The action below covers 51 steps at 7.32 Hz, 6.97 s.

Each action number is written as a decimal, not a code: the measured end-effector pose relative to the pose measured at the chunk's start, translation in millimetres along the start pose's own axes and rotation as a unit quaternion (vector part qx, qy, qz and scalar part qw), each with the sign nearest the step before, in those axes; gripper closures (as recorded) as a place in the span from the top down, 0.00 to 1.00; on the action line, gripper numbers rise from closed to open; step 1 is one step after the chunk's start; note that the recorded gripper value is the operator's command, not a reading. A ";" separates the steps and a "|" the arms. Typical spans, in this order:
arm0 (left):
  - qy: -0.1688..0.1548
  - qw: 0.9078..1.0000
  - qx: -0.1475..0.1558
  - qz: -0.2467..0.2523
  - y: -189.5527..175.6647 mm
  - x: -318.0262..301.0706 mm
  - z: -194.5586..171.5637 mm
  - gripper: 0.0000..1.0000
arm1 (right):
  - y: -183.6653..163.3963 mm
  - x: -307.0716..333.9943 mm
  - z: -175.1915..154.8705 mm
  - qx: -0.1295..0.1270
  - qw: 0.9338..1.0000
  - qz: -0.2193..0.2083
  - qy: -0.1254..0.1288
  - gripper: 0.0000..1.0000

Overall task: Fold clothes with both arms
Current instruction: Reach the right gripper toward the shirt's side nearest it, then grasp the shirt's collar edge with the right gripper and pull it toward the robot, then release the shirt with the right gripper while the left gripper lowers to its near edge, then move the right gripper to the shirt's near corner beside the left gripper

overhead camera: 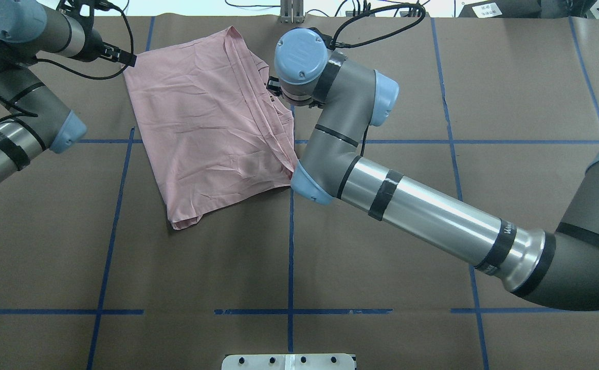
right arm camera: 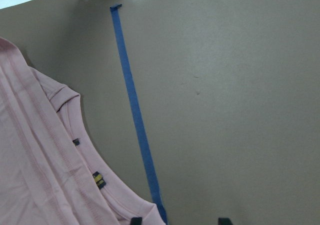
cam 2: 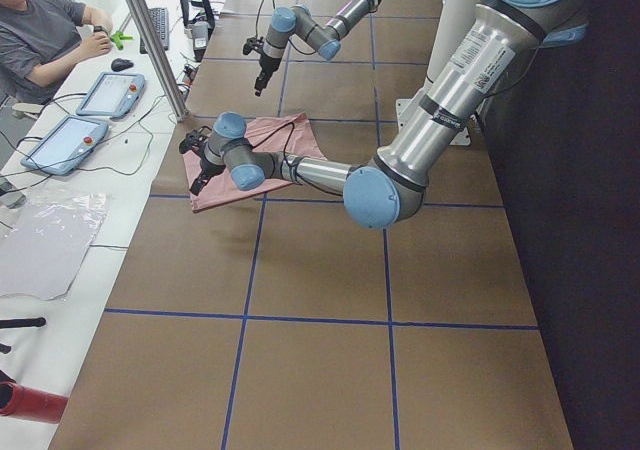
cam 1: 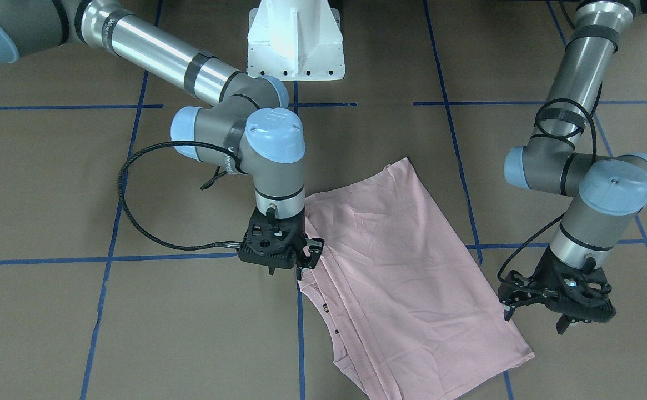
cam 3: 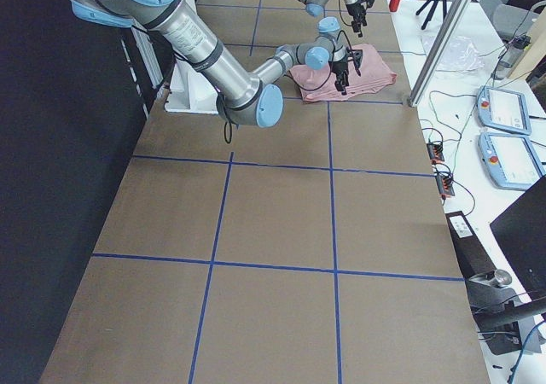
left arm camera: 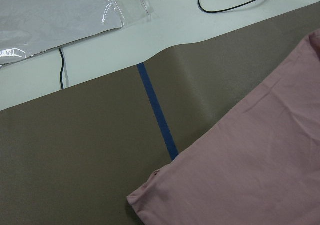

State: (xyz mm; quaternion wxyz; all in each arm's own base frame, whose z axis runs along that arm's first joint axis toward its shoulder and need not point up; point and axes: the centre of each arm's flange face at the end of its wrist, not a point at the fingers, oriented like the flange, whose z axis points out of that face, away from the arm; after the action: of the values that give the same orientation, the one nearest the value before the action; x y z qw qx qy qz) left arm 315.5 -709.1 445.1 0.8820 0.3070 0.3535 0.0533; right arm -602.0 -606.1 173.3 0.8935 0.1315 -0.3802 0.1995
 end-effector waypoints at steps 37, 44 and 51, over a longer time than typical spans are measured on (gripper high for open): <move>0.126 0.957 -0.107 -0.237 249.2 339.4 -172.9 0.77 | 198.5 272.8 -116.6 0.013 0.994 -0.084 -0.071 1.00; 0.088 0.952 -0.130 -0.263 296.4 362.5 -140.5 0.64 | 203.7 268.0 -116.6 0.011 0.993 -0.086 -0.075 1.00; 0.091 0.952 -0.131 -0.261 297.5 365.7 -140.5 0.00 | 211.8 266.7 -114.8 0.008 0.994 -0.082 -0.074 0.98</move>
State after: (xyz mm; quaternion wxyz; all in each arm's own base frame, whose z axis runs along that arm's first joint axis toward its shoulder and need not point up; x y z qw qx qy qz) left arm 532.1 -284.9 322.4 0.8618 0.0800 0.4898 -0.1051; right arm -458.4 -305.7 308.6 0.8752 0.1836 -0.4318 0.1182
